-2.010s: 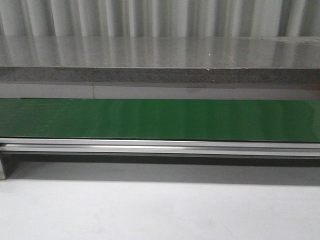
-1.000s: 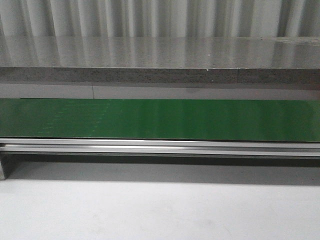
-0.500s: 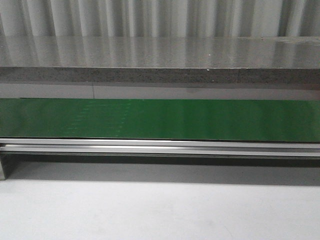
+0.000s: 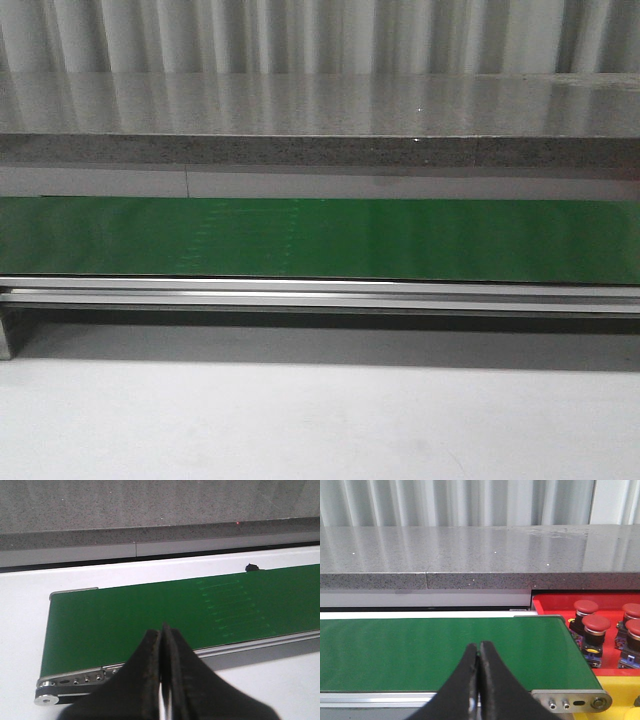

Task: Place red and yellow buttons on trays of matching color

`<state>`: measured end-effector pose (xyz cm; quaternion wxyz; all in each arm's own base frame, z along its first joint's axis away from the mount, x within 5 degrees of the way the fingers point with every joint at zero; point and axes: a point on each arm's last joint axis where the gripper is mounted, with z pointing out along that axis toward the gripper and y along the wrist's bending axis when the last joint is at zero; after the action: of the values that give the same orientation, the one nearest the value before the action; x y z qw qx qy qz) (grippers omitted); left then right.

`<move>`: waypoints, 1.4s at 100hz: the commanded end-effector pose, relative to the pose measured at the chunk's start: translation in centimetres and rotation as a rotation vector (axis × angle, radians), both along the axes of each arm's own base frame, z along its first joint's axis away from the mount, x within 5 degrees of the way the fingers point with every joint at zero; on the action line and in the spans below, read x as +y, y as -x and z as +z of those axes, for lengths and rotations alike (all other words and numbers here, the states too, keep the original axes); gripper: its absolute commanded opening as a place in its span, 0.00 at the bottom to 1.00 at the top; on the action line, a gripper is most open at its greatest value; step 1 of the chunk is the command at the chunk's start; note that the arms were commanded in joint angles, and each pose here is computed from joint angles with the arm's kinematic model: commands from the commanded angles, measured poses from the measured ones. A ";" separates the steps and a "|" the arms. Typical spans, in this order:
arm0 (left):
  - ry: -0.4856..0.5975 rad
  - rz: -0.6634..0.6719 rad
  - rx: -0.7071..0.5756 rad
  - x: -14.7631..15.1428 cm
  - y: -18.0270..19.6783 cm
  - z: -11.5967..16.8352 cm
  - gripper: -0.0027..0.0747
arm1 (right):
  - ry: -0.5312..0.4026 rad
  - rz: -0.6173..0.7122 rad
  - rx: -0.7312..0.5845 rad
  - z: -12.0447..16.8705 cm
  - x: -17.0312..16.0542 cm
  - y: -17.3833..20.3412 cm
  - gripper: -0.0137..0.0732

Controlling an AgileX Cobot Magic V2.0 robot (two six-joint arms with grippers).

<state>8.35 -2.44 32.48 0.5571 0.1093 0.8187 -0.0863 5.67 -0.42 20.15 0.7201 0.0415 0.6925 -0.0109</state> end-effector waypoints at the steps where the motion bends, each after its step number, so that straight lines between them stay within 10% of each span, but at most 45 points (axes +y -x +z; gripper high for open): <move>1: 0.033 0.000 -0.093 -0.1 -0.2 1.5 0.01 | 0.017 -0.008 -0.117 1.5 0.0 0.3 0.08; 43: -0.051 0.074 -0.260 1.1 1.0 0.9 0.01 | 0.017 -0.008 -0.117 1.5 0.0 0.3 0.08; 95: -0.012 0.138 -0.511 1.7 2.9 -12.2 0.01 | 0.017 -0.008 -0.116 1.5 0.0 0.3 0.08; 140: -0.018 0.139 -0.468 1.7 2.9 -12.5 0.01 | 0.017 -0.008 -0.114 1.5 0.0 0.3 0.08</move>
<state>5.58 -0.68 20.50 0.7080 0.0805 0.7015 -0.0068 5.66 -0.42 20.20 0.7222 0.0414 0.6904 -0.0111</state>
